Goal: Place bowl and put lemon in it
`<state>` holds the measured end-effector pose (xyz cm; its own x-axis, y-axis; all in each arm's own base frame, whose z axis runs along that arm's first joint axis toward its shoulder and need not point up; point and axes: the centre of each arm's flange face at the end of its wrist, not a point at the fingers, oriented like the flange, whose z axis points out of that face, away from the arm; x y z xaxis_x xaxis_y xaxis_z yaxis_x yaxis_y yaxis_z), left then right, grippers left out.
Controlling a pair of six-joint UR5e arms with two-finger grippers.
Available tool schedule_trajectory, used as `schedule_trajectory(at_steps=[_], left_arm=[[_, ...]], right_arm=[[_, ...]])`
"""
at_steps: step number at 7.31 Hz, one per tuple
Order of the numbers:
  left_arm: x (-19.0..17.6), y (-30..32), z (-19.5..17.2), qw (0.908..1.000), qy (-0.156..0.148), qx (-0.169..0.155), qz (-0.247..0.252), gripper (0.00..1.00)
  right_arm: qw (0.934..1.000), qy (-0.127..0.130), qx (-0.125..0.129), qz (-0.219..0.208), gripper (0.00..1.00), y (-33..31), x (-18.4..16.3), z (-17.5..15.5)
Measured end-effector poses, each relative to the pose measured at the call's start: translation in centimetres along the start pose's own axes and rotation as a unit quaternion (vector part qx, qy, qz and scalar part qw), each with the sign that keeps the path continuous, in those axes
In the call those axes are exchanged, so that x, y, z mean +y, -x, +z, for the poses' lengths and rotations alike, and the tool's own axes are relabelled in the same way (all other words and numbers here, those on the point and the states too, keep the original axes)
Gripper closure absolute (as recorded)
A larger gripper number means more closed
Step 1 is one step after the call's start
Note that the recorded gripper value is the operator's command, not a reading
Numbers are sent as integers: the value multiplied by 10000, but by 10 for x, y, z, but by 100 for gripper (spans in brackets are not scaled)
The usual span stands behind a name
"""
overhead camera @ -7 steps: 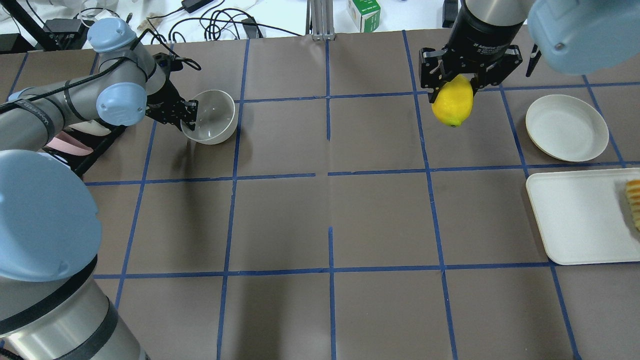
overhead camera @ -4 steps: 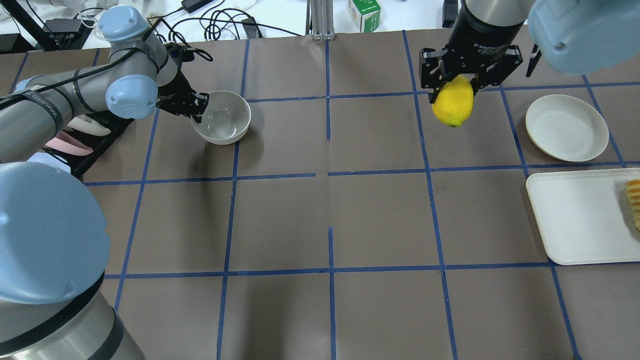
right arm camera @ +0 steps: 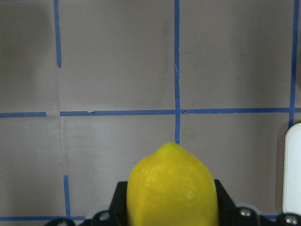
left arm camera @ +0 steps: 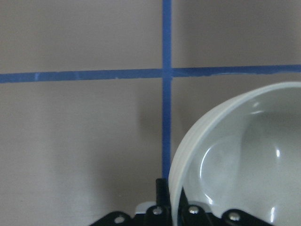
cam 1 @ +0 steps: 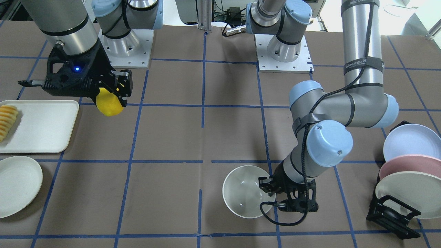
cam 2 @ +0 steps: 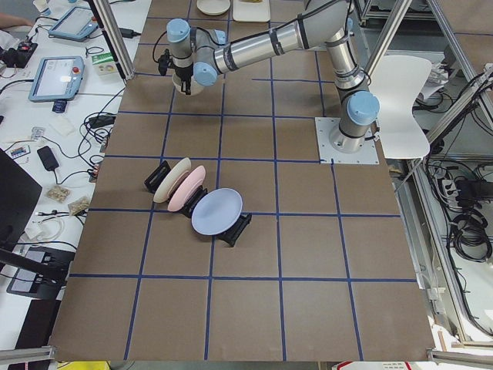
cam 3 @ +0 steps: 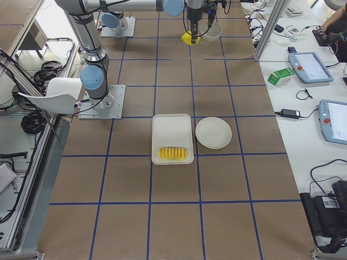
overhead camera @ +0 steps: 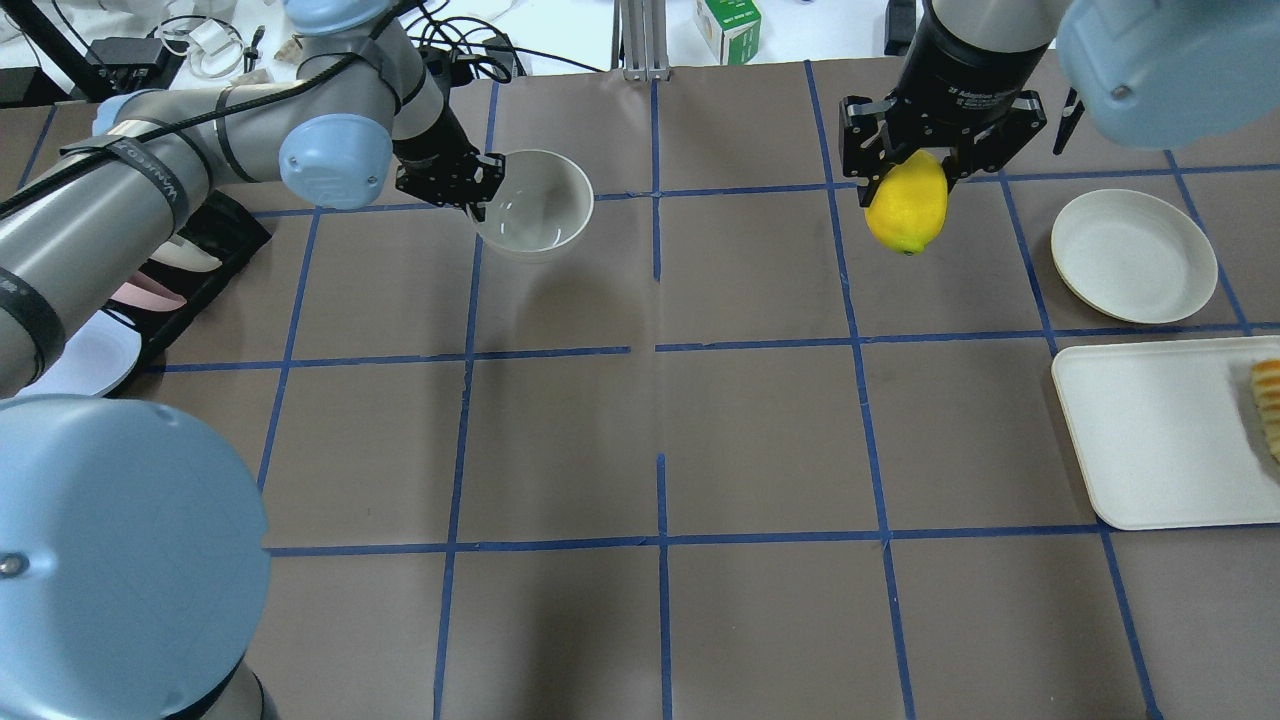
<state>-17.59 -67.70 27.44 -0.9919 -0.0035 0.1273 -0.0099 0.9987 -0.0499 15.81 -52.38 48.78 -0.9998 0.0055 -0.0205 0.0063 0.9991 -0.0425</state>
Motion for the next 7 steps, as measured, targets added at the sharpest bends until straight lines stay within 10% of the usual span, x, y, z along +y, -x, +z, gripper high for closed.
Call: schedule_trajectory(at_steps=[3,7], left_arm=[[42,-113,24,9990,254,356,30,100],[79,-116,70,9980,530,355,-26,100]], right_arm=[[10000,9,-4,7,87,0,0,1],[10000,20,-1,14,87,-1,0,2]])
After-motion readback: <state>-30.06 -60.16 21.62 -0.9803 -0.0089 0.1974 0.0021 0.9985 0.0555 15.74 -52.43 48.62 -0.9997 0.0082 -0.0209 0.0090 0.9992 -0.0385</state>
